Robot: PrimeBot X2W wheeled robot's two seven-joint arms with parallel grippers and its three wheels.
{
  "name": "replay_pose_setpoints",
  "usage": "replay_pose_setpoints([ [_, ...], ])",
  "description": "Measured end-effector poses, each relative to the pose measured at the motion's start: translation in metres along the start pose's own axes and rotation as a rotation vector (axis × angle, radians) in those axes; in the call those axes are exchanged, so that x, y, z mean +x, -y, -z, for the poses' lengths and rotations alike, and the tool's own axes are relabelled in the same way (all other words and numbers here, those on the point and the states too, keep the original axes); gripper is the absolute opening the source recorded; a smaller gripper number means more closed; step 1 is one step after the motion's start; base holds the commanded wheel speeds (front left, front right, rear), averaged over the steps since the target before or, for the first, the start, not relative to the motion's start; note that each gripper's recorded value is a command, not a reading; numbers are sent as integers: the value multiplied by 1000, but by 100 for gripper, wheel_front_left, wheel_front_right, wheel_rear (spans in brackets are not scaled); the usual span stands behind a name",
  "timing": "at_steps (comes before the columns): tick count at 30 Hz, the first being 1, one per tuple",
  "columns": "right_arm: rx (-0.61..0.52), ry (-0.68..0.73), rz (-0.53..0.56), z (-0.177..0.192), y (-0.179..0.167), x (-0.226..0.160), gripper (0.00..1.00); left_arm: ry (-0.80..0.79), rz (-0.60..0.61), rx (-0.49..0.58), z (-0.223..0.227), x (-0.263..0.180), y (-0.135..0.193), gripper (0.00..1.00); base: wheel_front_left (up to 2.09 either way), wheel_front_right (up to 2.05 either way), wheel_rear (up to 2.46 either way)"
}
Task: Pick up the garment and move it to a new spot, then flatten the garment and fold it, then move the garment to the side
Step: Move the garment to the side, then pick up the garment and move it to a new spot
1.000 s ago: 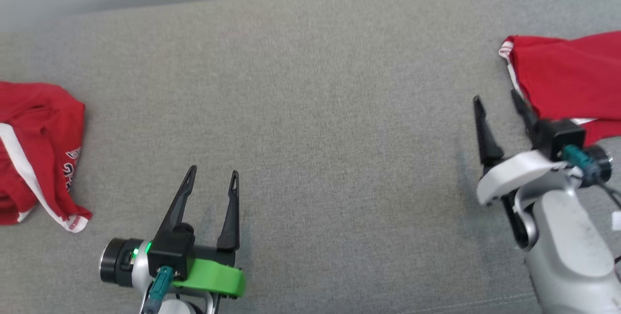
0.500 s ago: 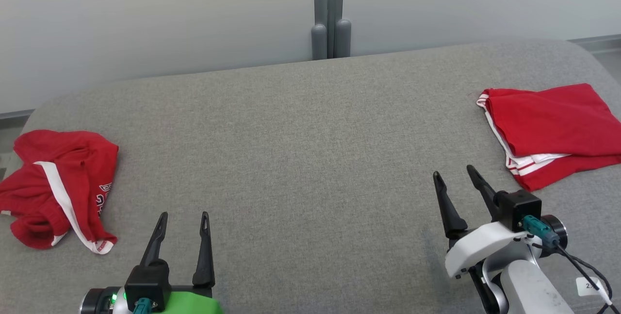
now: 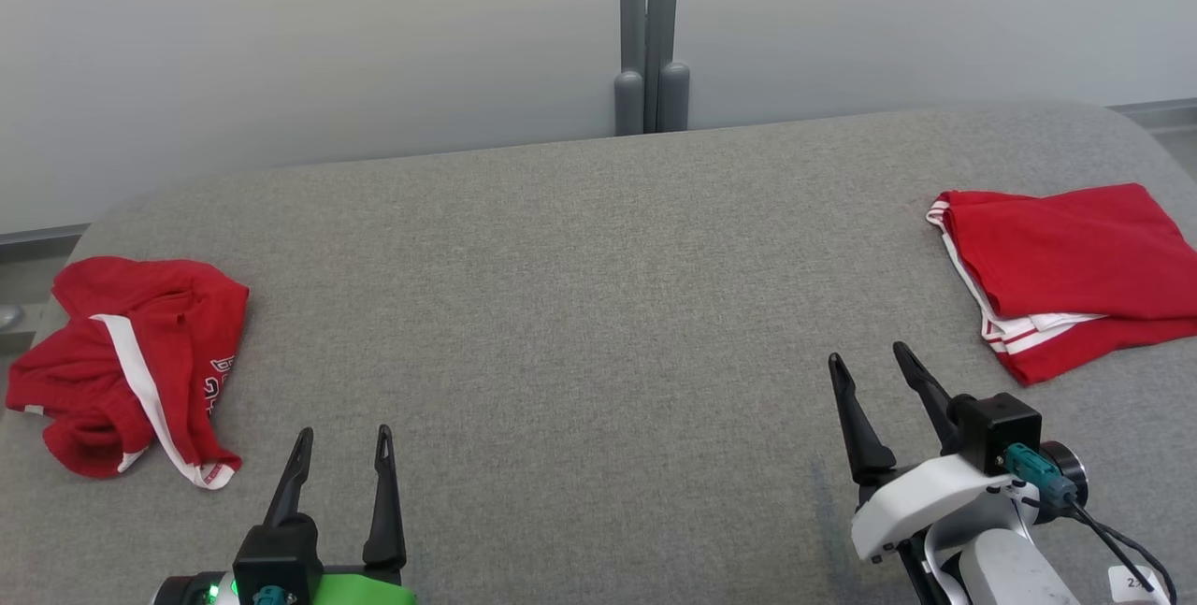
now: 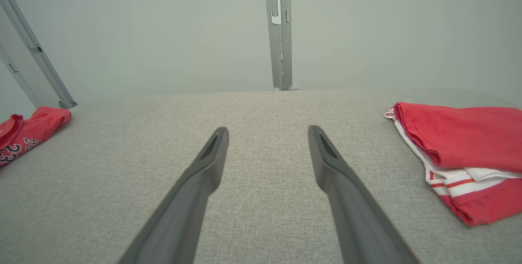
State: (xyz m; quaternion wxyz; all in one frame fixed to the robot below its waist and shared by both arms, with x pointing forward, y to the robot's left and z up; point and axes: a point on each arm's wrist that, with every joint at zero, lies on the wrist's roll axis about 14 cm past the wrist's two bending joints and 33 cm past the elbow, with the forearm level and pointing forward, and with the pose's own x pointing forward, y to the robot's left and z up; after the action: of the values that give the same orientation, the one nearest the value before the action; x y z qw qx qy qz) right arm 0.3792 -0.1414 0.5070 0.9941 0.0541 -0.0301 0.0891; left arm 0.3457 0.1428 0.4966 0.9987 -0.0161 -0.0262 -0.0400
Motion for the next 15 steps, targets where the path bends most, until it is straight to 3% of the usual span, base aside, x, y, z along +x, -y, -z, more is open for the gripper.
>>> replay_pose_setpoints([
  [15,4,-8,-3,4,-2,2,100,-12,-24,-7,4,-1,-5,100,0,0,0],
])
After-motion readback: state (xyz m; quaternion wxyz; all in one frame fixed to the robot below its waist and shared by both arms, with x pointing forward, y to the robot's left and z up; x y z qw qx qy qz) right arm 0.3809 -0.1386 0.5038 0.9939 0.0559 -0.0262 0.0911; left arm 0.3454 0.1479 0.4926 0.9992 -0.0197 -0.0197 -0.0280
